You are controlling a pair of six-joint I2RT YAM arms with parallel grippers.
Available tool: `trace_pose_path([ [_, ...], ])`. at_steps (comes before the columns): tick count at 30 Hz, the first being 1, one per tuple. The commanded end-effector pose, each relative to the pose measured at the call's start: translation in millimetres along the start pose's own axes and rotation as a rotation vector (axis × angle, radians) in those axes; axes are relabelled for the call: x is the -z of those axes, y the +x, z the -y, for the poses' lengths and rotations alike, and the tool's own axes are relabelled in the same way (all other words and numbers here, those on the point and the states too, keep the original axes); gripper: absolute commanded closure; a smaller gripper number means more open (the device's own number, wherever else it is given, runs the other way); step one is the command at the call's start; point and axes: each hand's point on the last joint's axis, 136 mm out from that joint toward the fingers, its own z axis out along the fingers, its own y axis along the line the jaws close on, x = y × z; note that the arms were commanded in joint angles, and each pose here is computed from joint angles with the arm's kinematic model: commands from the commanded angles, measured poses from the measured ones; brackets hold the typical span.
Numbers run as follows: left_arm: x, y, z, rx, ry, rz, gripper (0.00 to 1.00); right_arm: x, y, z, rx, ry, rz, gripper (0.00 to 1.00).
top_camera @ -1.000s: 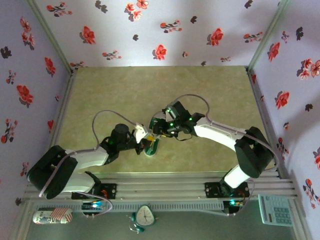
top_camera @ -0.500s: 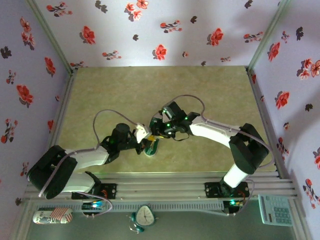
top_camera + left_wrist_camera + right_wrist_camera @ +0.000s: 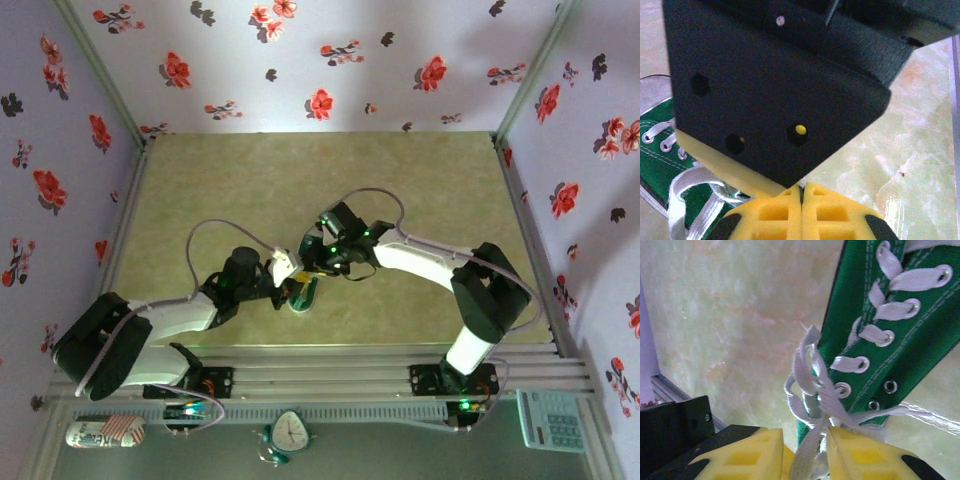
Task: Tie the shoes
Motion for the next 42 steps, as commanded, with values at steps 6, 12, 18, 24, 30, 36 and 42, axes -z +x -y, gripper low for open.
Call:
trace_pose_path([
  [6, 2, -14, 1, -0.046, -0.006, 0.036, 1.0, -3, 1, 0, 0.026, 0.034, -0.005, 0.78],
  [12, 2, -13, 1, -0.042, -0.006, 0.036, 1.0, -2, -2, 0, 0.035, 0.041, 0.01, 0.88],
  [18, 6, -24, -3, 0.016, -0.033, 0.075, 0.64, 2, -6, -3, 0.073, 0.027, 0.041, 1.0],
  [24, 25, -47, -9, 0.1, -0.099, 0.149, 0.27, 1, -7, -3, 0.091, -0.004, 0.042, 1.0],
  [30, 48, -37, -44, 0.248, -0.311, 0.157, 0.22, 6, -14, 5, 0.073, -0.012, 0.068, 1.0],
  [36, 56, -8, -72, 0.458, -0.421, 0.106, 0.25, 10, -16, 16, 0.138, 0.006, 0.046, 1.0],
  [42, 52, 2, -81, 0.541, -0.429, 0.09, 0.33, 9, -17, 27, 0.192, -0.001, 0.026, 1.0],
])
